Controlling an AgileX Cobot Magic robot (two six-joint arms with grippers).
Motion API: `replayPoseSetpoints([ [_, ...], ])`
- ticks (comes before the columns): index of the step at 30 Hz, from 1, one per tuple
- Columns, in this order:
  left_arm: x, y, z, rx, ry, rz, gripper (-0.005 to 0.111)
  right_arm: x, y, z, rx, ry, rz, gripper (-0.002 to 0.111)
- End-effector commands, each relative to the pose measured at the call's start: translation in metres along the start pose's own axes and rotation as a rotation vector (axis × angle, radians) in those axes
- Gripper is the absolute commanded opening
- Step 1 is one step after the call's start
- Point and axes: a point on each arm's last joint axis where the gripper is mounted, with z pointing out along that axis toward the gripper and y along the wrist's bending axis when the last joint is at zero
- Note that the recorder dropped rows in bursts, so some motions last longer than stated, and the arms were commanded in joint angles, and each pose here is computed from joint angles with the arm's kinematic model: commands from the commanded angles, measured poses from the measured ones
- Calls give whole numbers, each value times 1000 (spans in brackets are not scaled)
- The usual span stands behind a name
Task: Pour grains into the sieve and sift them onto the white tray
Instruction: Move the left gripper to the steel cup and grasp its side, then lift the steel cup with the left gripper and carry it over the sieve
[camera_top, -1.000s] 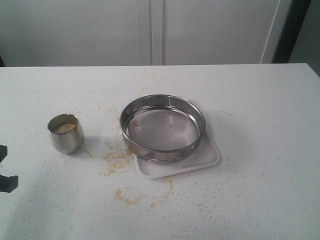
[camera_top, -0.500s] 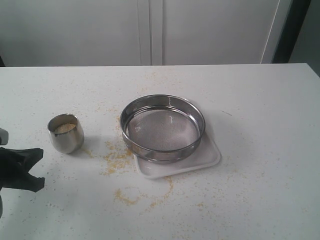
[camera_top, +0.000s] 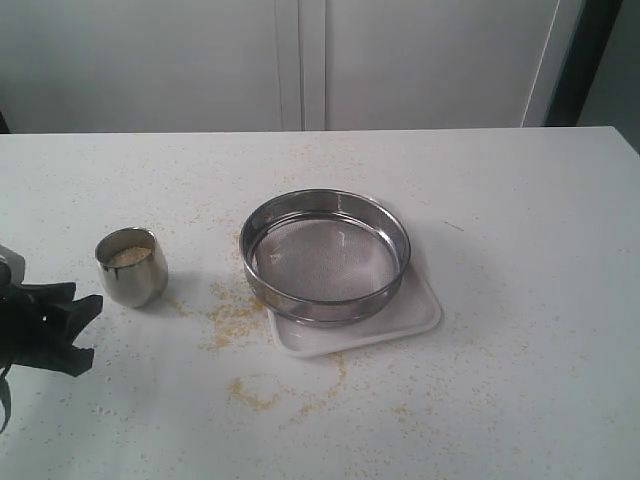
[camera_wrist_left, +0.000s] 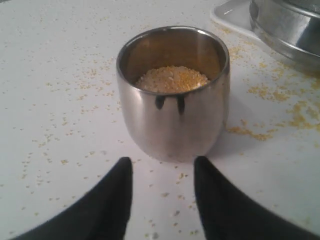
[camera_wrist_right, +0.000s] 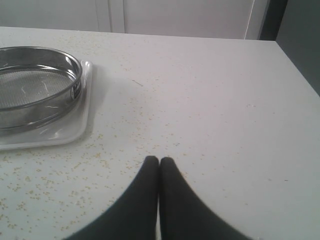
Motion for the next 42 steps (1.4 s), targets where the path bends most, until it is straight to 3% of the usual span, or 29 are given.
replayPoseSetpoints([
  [1,-5,2,3,6,-25,-29,80,0,0,0,2,-16,-9,0],
  [3,-6,3,4,6,-28,-69,93,0,0,0,2,-16,-9,0],
  [7,-7,3,5,11,-33,-70,105,0,0,0,2,-16,-9,0],
  [14,-2,4,12,28,-13,-84,105,0,0,0,2,-16,-9,0],
  [26,-12,21,56,109,-59,-76,105,0,0,0,2,-16,-9,0],
  [42,-13,17,96,171,-75,-60,105,0,0,0,2,-16,-9,0],
])
